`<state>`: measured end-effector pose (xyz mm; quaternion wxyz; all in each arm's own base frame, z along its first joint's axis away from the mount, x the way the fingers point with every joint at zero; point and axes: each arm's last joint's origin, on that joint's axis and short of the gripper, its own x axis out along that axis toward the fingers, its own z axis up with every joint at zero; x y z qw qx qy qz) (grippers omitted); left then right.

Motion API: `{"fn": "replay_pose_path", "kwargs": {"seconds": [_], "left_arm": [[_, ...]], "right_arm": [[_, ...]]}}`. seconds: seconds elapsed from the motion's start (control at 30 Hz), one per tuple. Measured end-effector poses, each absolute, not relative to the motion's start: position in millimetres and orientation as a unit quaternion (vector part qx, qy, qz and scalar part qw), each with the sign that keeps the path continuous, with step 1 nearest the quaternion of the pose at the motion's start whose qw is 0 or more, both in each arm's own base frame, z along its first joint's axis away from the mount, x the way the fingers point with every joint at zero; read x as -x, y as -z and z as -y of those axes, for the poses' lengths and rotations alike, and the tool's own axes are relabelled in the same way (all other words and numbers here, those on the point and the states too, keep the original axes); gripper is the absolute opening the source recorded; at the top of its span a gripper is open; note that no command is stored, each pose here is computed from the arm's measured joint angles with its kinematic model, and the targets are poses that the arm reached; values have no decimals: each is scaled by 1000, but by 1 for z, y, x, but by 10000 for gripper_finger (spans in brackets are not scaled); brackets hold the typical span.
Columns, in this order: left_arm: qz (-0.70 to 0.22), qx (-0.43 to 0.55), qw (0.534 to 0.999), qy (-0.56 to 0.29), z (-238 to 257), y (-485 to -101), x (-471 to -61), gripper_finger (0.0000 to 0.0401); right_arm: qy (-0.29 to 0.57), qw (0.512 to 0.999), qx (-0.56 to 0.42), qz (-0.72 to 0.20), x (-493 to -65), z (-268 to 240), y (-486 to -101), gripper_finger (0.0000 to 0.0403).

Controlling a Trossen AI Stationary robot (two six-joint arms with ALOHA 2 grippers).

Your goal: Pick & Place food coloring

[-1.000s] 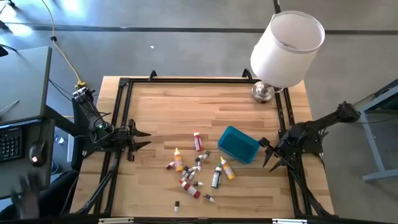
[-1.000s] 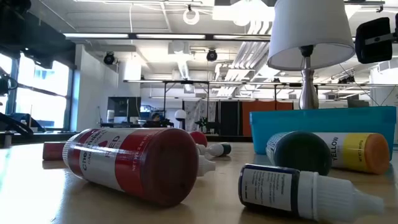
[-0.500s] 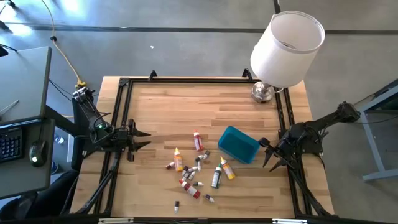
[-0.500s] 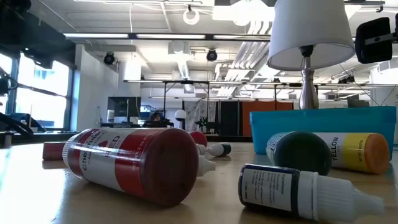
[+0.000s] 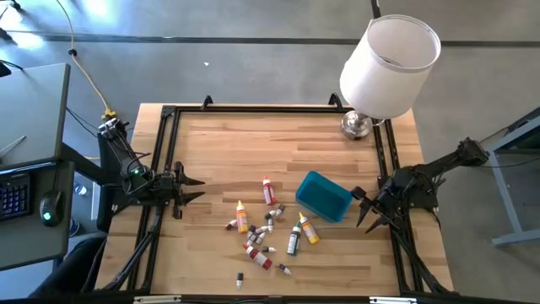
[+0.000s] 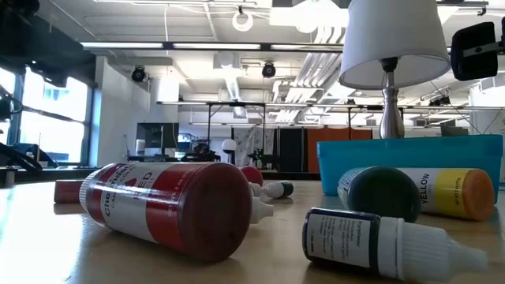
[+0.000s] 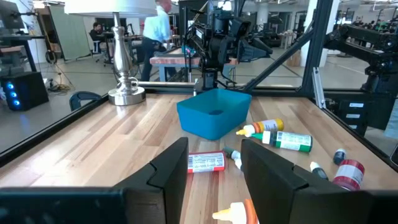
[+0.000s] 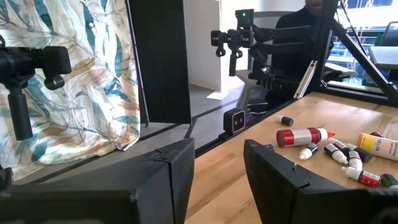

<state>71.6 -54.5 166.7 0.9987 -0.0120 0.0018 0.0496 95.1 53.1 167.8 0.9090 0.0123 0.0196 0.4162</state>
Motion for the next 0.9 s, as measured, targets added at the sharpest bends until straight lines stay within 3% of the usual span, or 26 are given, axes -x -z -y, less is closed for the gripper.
{"fn": "replay_pose_path", "kwargs": {"seconds": [0.9], "left_arm": [[-2, 12, 999, -49, 55, -167, -72, 145]], "right_arm": [[-416, 909, -12, -20, -95, -53, -168, 133]]}}
